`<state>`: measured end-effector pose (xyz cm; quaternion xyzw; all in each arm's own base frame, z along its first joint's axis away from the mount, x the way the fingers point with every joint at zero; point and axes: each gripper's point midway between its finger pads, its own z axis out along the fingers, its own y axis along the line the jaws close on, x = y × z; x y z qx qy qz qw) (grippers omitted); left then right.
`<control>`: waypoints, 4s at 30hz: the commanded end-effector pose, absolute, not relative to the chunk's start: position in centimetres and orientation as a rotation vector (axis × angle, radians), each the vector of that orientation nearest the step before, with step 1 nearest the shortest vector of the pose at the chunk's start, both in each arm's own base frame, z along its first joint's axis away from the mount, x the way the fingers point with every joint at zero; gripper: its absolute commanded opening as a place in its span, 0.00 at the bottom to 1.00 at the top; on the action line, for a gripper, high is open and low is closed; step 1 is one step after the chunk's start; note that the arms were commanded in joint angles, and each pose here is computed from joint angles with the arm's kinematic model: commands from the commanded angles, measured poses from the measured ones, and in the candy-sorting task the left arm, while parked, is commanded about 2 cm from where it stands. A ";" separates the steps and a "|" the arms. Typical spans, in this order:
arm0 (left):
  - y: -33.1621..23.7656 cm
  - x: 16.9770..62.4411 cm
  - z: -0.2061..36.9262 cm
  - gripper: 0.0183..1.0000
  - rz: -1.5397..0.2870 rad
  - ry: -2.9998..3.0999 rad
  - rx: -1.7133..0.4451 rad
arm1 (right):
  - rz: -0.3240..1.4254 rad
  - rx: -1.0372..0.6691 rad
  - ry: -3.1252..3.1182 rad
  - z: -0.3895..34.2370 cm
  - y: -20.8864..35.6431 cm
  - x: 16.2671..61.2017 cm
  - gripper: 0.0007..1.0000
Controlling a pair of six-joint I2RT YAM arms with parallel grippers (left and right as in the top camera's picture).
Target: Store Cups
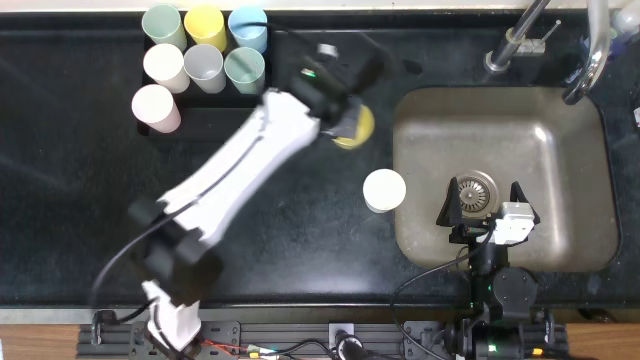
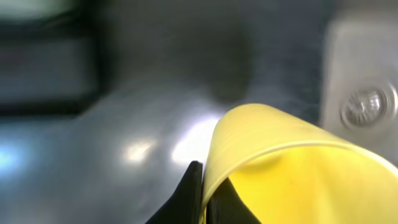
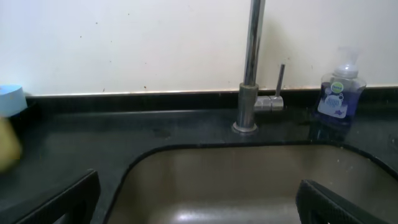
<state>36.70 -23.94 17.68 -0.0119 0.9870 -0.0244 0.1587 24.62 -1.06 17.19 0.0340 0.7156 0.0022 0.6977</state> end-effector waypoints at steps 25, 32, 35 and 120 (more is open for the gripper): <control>-1.3 37.0 18.3 0.02 -0.227 2.248 -1.938 | 0.005 0.071 1.588 17.1 -1.0 24.6 1.00; -2.1 38.1 16.1 0.02 -0.128 2.128 -2.043 | 0.005 0.071 1.588 17.1 -1.0 24.6 1.00; -1.8 38.2 15.6 0.02 -0.068 2.121 -2.022 | 0.005 0.071 1.588 17.1 -1.0 24.6 1.00; -0.8 41.2 10.1 0.54 0.023 2.226 -1.966 | 0.005 0.070 1.588 17.1 -1.0 24.6 1.00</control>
